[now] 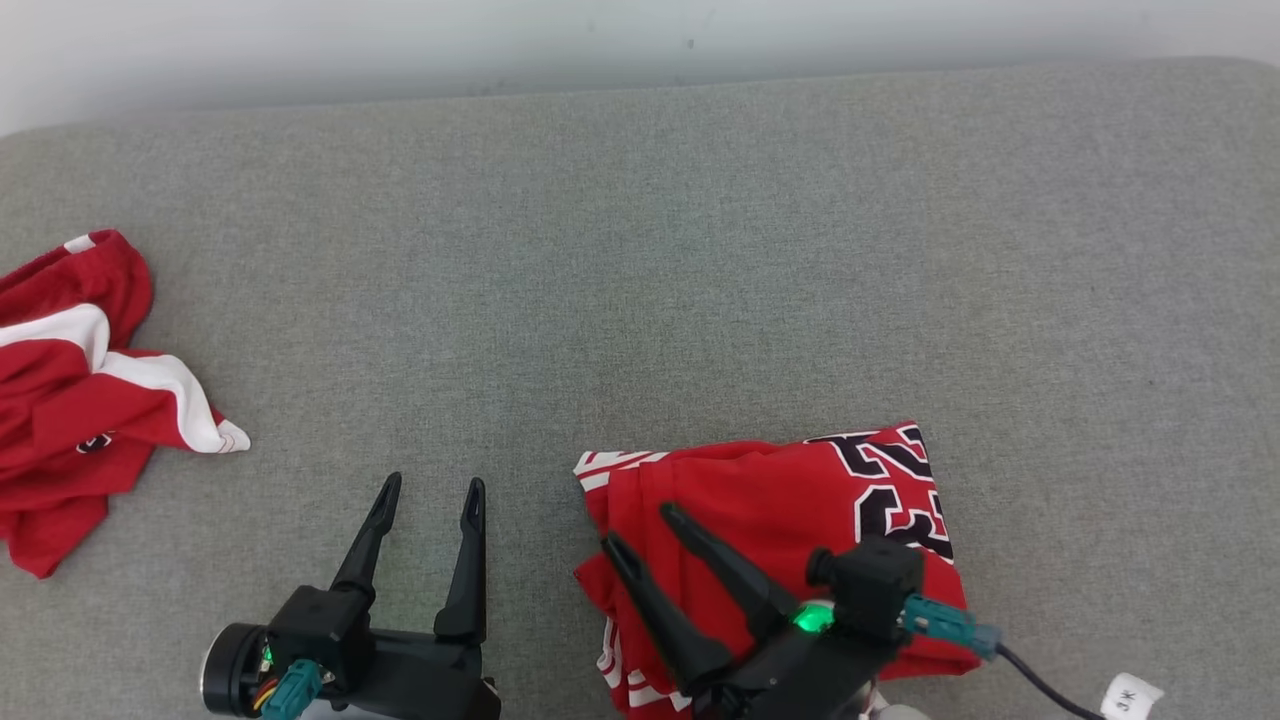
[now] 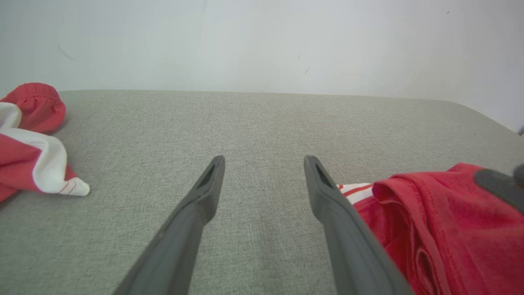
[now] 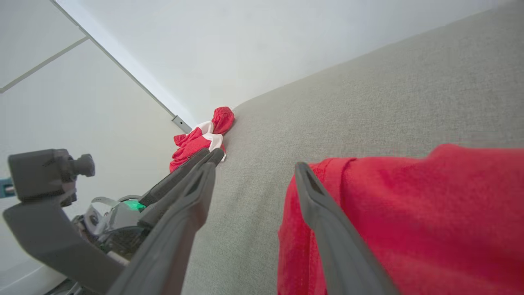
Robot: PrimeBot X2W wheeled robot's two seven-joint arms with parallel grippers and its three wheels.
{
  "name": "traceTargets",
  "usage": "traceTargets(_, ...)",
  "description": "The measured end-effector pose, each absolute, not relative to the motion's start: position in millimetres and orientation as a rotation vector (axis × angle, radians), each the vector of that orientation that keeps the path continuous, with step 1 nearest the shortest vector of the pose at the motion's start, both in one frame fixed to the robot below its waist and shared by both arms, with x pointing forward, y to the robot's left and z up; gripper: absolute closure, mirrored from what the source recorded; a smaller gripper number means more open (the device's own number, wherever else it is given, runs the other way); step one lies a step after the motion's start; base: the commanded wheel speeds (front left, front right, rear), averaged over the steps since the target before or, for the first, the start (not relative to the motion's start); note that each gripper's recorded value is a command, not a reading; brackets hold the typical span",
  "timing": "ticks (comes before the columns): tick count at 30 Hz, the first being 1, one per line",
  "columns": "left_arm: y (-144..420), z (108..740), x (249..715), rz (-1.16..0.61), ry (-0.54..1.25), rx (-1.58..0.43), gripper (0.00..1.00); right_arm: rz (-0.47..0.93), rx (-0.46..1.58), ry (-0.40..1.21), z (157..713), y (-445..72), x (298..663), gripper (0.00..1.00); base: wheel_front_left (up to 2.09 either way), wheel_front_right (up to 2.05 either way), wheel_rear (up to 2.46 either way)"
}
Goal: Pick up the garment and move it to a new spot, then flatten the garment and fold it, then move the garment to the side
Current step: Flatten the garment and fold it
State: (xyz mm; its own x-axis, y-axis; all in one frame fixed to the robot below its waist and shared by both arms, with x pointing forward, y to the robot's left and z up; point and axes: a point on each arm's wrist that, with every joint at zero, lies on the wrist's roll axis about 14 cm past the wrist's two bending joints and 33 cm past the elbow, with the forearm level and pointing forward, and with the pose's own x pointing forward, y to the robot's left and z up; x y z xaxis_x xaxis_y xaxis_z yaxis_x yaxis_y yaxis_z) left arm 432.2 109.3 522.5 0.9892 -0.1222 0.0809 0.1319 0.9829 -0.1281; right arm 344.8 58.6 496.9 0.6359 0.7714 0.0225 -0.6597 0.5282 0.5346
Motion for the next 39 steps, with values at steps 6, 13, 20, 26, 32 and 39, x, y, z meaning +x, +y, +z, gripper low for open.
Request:
traceTargets(6,109.4,526.8,431.2,-0.125,-0.086,-0.129,0.00,0.873,0.568,0.096,537.8,47.5,348.8,0.00,0.00,0.00,0.00)
traceTargets(13,113.9,535.0,430.9,-0.117,-0.111,-0.114,0.00,0.692,0.486,-0.070,564.3,-15.8,382.8,0.00,0.00,0.00,0.00)
traceTargets(20,121.2,544.7,430.3,-0.101,-0.139,-0.100,0.00,0.443,0.335,-0.158,570.7,-99.2,410.6,0.00,0.00,0.00,0.00)
traceTargets(26,127.6,551.5,425.1,-0.086,-0.158,-0.087,0.00,0.325,0.179,-0.141,561.5,-144.9,409.7,0.00,0.00,0.00,0.00)
traceTargets(32,133.0,559.1,417.5,-0.077,-0.177,-0.075,0.00,0.285,0.081,-0.075,540.7,-163.0,391.7,0.00,0.00,0.00,0.00)
traceTargets(39,139.8,561.8,406.3,-0.060,-0.180,-0.064,0.00,0.259,0.063,-0.025,526.6,-168.8,370.4,0.00,0.00,0.00,0.00)
